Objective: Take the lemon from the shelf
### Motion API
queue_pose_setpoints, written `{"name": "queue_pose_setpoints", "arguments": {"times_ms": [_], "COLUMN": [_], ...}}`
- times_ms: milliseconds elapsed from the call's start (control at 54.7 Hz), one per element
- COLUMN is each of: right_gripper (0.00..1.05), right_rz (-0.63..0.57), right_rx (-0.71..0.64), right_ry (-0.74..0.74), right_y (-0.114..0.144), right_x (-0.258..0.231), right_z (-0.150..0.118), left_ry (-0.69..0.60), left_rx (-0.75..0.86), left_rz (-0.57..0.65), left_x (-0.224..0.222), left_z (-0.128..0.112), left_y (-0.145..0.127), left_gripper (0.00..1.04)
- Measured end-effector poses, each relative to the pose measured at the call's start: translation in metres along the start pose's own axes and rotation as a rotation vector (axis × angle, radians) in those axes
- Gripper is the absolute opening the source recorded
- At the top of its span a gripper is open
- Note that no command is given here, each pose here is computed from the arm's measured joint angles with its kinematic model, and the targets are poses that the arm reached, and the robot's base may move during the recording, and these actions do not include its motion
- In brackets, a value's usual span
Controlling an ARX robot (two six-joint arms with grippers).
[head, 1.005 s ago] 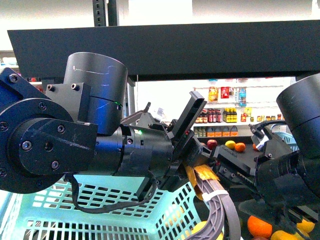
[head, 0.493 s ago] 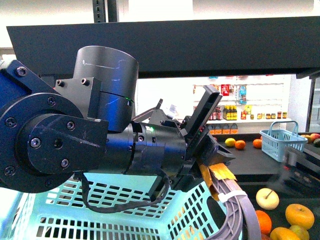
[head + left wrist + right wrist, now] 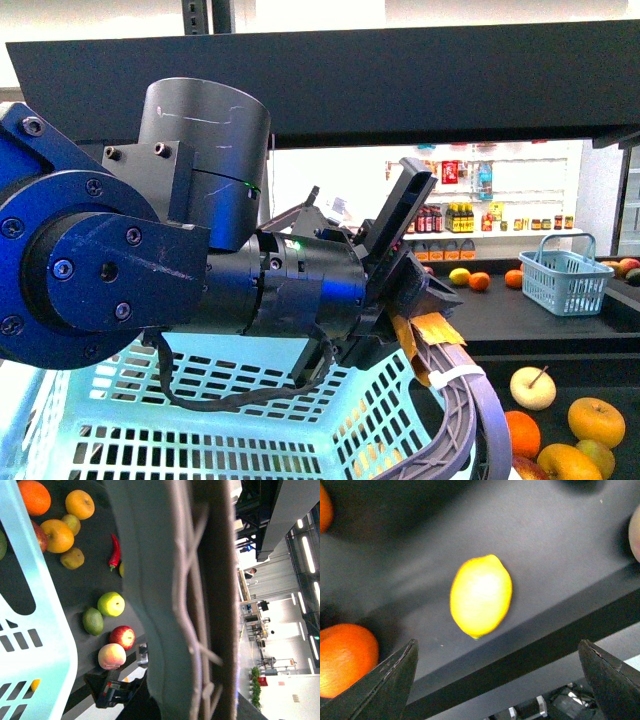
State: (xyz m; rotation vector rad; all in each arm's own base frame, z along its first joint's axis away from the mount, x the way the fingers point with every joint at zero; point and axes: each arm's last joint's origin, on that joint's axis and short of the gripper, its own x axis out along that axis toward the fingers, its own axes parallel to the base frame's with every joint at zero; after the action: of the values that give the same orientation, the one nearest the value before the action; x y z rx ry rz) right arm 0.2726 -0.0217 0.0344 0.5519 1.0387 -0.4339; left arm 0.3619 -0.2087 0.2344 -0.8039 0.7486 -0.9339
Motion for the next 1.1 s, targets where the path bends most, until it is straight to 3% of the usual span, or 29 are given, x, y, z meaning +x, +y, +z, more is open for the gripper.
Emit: {"name": "queue_pose_setpoints", "arguments": {"times_ms": [219,1097], "right_gripper": [0.97,0.97], "right_rz": [-0.039,-0.046], "right_rx": [-0.044,-0.075], "right_ry": [0.035,-0.009], "right_y": [0.013,0.042], "right_x": [0.026,0.090], "right_z": [-0.014,0.003], "left_ry": [-0.002,-0.001], "left_rx": [0.001,0.001], "left_rz": [0.002,0.001], "left_x": [0.000,0.000], "left_z": [0.000,0.000], "left_y": [0.000,0.000], "left_gripper": [0.08,0.08]}}
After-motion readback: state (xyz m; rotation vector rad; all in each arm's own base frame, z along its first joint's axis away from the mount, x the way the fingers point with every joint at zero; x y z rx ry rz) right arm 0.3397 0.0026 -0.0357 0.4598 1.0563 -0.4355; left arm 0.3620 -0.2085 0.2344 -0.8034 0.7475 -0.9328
